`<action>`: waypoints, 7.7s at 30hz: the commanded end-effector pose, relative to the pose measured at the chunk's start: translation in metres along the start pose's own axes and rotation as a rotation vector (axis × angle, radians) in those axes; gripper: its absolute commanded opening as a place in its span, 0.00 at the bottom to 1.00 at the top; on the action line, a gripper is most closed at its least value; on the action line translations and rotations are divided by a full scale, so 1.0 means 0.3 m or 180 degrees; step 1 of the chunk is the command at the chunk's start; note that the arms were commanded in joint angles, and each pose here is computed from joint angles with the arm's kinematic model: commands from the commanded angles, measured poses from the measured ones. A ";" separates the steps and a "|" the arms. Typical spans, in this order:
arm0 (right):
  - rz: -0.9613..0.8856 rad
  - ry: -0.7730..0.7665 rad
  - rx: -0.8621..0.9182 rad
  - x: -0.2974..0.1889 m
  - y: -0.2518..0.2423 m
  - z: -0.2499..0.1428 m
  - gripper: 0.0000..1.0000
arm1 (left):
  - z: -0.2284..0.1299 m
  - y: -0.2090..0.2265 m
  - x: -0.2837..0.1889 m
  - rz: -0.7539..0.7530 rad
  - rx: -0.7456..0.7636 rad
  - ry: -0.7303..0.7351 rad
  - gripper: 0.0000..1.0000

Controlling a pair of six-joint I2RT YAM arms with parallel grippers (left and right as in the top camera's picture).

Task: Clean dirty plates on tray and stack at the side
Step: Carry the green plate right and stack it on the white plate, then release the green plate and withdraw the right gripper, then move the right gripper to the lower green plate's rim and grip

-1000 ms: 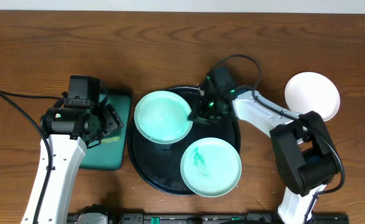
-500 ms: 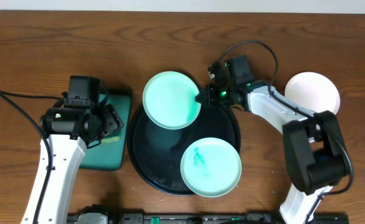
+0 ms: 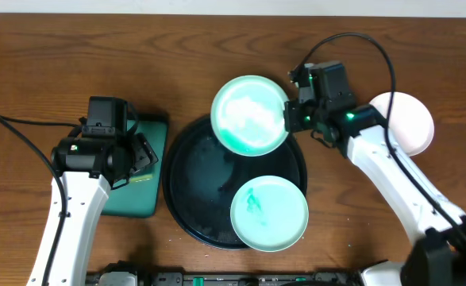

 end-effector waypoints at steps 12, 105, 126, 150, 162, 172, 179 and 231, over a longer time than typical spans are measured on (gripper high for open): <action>-0.1527 0.0305 -0.0939 -0.095 -0.113 -0.020 0.01 | -0.007 0.004 0.002 0.0014 0.0113 0.0009 0.81; -0.0313 0.0032 0.2561 -0.103 -0.287 -0.089 0.01 | -0.009 0.010 0.002 0.0041 0.0165 0.0019 0.81; -0.1976 0.0437 0.4146 -0.392 -0.910 -0.654 0.01 | -0.009 0.010 0.002 0.0039 0.0165 0.0018 0.81; -0.1205 0.0678 0.3976 -0.165 -0.918 -0.692 0.47 | -0.009 0.010 0.002 0.0039 0.0165 0.0018 0.81; -0.0930 0.0543 0.3602 -0.131 -0.893 -0.612 0.22 | -0.009 0.010 0.002 0.0039 0.0165 0.0019 0.81; -0.0638 -0.0054 0.2560 -0.253 -0.736 -0.317 0.24 | 0.000 0.000 0.002 0.0001 0.0159 -0.0019 0.81; -0.0363 -0.0351 0.1711 -0.354 -0.458 -0.119 0.18 | 0.000 0.000 0.002 -0.0002 0.0159 -0.0020 0.81; -0.0270 0.2448 0.1568 -0.111 0.190 -0.768 0.36 | -0.004 0.004 0.003 0.0014 0.0162 -0.0005 0.81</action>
Point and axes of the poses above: each gripper's point midway between its finger pads, its own x axis out along the fingers, its own y axis along the line the jaws close on, z = x × y, the point moved 2 cm from there along -x, back along the fingers, and after that the axes turned 14 degrees about -x, right-handed, at the moved point
